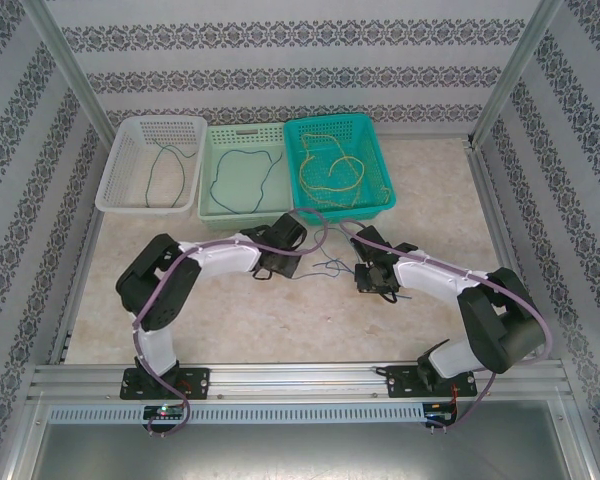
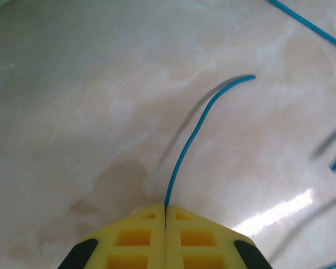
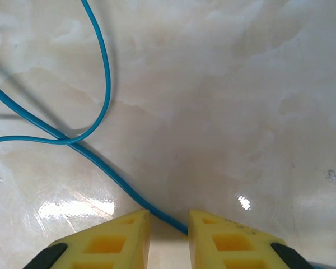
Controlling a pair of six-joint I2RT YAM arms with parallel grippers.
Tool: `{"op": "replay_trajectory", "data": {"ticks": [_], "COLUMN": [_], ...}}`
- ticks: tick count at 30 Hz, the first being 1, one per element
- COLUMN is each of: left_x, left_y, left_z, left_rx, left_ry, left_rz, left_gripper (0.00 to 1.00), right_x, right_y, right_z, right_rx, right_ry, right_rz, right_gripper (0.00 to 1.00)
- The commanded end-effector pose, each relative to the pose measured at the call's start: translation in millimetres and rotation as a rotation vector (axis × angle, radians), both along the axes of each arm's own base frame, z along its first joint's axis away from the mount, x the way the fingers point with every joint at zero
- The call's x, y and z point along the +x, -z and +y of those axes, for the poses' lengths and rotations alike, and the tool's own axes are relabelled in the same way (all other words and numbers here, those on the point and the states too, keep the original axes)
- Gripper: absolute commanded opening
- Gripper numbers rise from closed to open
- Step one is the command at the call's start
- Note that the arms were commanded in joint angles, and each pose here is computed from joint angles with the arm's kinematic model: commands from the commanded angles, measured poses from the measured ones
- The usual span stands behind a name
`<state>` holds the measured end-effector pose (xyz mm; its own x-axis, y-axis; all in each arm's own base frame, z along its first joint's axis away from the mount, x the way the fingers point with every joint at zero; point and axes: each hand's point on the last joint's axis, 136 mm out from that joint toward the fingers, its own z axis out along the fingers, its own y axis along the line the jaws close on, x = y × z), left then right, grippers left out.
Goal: Untangle the cables
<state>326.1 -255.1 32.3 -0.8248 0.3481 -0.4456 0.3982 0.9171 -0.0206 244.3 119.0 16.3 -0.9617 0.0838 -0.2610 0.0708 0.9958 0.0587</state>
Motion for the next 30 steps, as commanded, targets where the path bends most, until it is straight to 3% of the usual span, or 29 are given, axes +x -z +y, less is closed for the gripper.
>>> {"op": "replay_trajectory", "data": {"ticks": [1, 17, 23, 30], "left_x": [3, -19, -24, -27], "left_y": [-60, -241, -316, -399], "left_z": [3, 46, 72, 79], "left_rx": [-0.015, -0.190, -0.182, -0.227], "left_ry": [0.027, 0.009, -0.018, 0.005], "left_rz": [-0.130, -0.535, -0.737, -0.925], "left_gripper": [0.00, 0.00, 0.00, 0.00], "right_x": [-2, 1, 6, 17], "right_y": [-2, -4, -7, -23], "right_z": [-8, -11, -7, 2], "right_rx": [-0.025, -0.031, -0.021, 0.012], "right_ry": [0.026, 0.031, 0.021, 0.002], "right_rz": [-0.010, -0.035, -0.045, -0.107], "right_gripper": [0.25, 0.24, 0.24, 0.24]}}
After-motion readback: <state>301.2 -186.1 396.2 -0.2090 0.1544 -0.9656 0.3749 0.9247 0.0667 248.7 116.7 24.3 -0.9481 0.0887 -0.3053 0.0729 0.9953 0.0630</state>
